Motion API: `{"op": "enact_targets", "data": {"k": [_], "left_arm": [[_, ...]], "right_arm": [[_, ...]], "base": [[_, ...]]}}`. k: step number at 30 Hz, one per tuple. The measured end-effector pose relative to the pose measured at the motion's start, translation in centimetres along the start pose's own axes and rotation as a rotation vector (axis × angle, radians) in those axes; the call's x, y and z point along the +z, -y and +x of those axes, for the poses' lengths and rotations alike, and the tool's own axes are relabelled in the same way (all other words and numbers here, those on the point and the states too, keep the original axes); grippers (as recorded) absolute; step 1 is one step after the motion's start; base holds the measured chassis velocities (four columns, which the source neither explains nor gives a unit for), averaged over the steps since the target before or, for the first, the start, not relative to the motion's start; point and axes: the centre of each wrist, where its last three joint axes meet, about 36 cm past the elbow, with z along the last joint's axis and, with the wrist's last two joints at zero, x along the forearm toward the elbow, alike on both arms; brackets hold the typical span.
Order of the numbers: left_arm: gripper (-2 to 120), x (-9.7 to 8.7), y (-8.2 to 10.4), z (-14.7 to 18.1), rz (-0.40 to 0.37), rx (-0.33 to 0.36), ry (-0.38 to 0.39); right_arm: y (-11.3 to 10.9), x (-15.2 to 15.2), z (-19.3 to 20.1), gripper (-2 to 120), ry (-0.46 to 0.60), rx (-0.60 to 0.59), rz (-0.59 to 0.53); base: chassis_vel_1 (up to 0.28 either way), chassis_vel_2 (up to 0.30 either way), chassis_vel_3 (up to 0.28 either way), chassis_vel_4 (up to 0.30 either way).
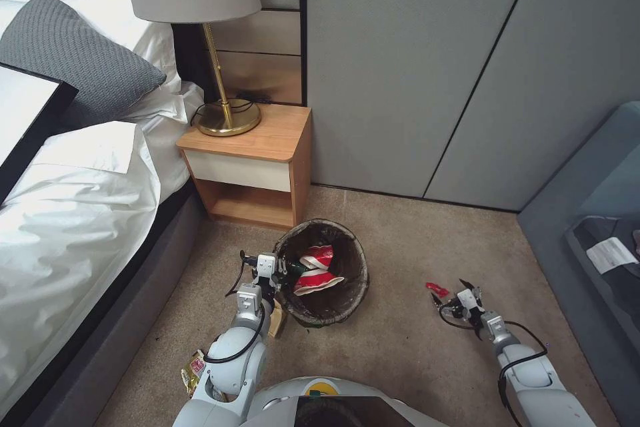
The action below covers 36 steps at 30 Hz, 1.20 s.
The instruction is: Pick up the trash bin, then pick up the garbage from the floor and place it into the trash bin.
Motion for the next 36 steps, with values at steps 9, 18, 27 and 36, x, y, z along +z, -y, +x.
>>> {"op": "enact_targets", "data": {"k": [9,18,27,36], "left_arm": [[0,0.0,0.0,0.0,0.0,0.0,0.0],[0,0.0,0.0,0.0,0.0,0.0,0.0],[0,0.0,0.0,0.0,0.0,0.0,0.0],[0,0.0,0.0,0.0,0.0,0.0,0.0]], "right_arm": [[0.8,3.0,-0.2,100,-0.039,-0.023,0.024],[1.3,3.1,-1.1,100,-0.002,-0.052,0.02],[1.3,3.4,-2.0,100,0.006,-0.071,0.019],[1.1,4.0,-2.8,100,0.005,-0.087,0.022]], "base": [[0.0,0.0,0.0,0.0],[0.0,0.0,0.0,0.0],[0.0,0.0,0.0,0.0],[0.0,0.0,0.0,0.0]]}}
